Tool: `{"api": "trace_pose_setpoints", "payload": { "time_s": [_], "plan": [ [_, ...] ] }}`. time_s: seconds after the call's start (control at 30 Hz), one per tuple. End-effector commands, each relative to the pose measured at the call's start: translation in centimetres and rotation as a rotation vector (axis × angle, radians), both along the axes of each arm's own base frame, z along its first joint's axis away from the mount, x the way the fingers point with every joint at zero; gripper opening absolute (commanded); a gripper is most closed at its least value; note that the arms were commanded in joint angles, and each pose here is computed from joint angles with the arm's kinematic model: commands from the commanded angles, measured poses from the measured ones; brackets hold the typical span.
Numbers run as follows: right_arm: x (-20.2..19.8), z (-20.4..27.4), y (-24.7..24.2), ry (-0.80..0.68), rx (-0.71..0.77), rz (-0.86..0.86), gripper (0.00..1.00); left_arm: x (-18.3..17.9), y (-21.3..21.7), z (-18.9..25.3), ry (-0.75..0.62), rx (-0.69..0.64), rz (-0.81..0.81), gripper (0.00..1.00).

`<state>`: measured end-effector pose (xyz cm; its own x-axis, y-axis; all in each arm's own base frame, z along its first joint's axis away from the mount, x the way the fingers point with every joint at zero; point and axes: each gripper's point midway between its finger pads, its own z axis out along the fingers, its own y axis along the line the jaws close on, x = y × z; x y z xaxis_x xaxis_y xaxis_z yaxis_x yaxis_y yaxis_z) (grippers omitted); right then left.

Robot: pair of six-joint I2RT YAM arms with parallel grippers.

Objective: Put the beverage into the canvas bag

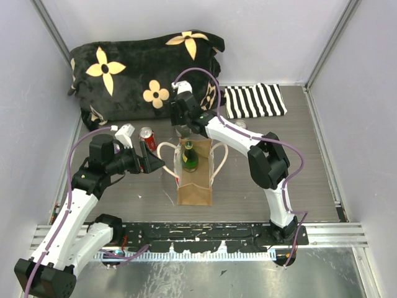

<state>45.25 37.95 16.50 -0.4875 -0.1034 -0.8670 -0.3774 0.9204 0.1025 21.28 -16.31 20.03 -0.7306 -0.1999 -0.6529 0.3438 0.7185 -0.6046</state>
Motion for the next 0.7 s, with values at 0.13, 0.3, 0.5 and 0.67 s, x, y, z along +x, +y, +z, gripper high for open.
{"api": "trace_pose_setpoints", "payload": {
  "time_s": [0.13,0.3,0.5,0.67],
  "plan": [
    [0.7,1.1,0.9,-0.02,0.054,-0.009,0.52,-0.1,0.0,0.1,-0.026,-0.003,-0.007,0.98],
    [0.8,0.3,0.4,-0.012,0.031,-0.023,0.5,-0.1,0.0,0.0,-0.026,-0.007,-0.008,0.98],
    [0.6,-1.4,-0.2,0.012,-0.004,-0.032,0.54,0.0,0.0,0.0,-0.026,-0.009,-0.006,0.98],
    [0.5,-2.4,-0.5,0.024,-0.021,-0.04,0.58,0.0,0.0,0.1,-0.026,-0.009,-0.006,0.98]
  ]
}}
